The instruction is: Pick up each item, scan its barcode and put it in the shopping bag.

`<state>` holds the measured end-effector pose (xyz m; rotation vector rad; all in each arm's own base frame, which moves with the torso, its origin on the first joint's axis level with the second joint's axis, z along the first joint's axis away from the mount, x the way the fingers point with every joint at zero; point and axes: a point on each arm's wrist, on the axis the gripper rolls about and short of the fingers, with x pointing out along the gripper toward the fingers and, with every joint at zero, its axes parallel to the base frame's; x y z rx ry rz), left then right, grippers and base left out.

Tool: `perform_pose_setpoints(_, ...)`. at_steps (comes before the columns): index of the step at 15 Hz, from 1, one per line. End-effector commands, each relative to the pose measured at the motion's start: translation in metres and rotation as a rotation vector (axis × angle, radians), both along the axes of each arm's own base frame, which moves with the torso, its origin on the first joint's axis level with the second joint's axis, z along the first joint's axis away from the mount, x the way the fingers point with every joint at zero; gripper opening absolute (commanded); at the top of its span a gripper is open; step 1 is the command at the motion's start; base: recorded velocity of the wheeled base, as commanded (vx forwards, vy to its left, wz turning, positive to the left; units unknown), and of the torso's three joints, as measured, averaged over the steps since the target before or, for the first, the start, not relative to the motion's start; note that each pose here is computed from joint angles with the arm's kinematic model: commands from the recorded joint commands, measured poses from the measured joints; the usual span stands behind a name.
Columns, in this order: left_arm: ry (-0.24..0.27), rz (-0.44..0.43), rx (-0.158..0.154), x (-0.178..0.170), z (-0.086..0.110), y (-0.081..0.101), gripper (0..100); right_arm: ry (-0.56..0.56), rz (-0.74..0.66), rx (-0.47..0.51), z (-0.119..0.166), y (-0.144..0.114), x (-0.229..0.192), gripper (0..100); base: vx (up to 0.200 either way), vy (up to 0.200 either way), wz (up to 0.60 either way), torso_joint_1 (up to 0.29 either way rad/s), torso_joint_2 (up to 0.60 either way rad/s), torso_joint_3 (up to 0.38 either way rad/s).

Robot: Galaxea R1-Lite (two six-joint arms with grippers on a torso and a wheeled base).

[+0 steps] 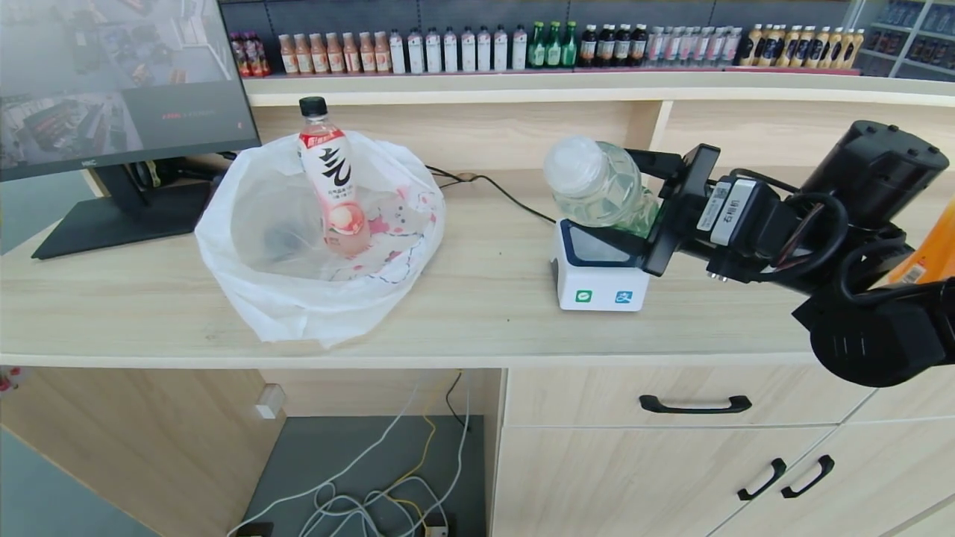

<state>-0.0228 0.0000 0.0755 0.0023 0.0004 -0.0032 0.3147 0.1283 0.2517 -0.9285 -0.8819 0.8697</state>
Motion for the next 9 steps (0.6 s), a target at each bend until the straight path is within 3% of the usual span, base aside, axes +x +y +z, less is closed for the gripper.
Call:
perform_pose_setpoints(1,0.000,0.000,-0.001,0.000,0.000,0.000,100,0.006,0.001,-0.003,-0.002,0.000,0.001,0,0.000,0.000,0.00,0.000,0.00,0.000)
perform_pose_setpoints(9,0.000,0.000,0.001,0.000,0.000,0.000,100,0.031,0.018,-0.028,-0.017,0.009,0.001,0,0.000,0.000,0.00,0.000,0.00,0.000)
